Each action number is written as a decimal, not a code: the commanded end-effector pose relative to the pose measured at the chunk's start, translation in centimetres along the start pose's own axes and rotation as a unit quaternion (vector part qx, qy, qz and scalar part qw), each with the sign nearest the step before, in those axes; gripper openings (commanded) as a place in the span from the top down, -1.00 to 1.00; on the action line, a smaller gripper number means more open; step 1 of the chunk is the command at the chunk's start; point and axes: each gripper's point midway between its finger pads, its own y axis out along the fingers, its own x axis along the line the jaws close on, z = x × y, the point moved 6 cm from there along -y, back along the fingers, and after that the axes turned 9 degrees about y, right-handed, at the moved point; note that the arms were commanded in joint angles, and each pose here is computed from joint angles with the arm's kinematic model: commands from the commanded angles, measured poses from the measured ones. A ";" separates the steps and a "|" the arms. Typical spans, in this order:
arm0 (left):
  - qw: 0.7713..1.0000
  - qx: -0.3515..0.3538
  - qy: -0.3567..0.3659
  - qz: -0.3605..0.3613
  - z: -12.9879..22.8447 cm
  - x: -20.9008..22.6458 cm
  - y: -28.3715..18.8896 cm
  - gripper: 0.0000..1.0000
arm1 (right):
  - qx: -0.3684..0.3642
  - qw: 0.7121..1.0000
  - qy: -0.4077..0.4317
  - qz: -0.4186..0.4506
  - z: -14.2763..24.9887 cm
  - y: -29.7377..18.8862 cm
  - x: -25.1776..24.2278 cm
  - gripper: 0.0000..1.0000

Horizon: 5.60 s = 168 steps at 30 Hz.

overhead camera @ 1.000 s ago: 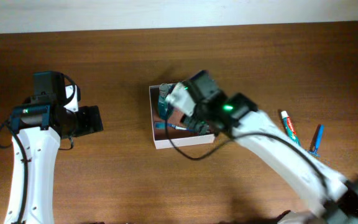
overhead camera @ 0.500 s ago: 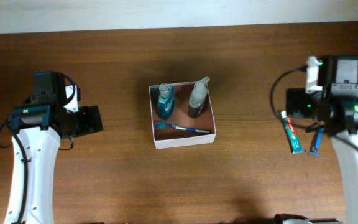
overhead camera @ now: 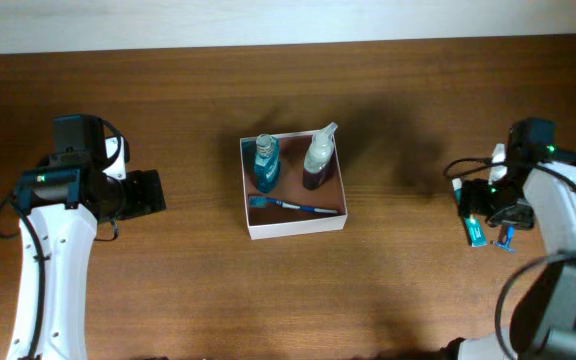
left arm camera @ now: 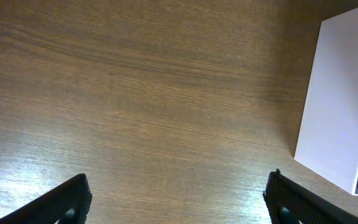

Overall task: Pack container
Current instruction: 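Move the right gripper to the Colgate toothpaste tube and grasp it, then place the toothpaste tube into the box and release it, then reach the right gripper to the blue razor and grasp it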

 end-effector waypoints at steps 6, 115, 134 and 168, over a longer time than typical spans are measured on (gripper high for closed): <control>1.000 -0.006 0.009 0.004 0.1 -0.1 -0.4 -0.80 | 0.034 0.999 -0.015 -0.032 -0.9 4.2 1.0 -0.65; 1.000 -0.001 0.009 0.005 0.3 -0.1 -0.4 -0.81 | -0.251 0.966 0.007 -0.056 -1.3 -18.5 3.7 -0.65; 1.000 -0.001 0.009 0.005 0.3 -0.1 -0.4 -0.80 | -0.004 0.986 0.165 -0.030 -1.8 2.1 -5.7 -0.67; 1.000 0.002 0.009 0.005 0.4 -0.1 -0.4 -0.80 | 0.054 0.985 0.165 -0.025 -1.6 7.0 -5.6 0.35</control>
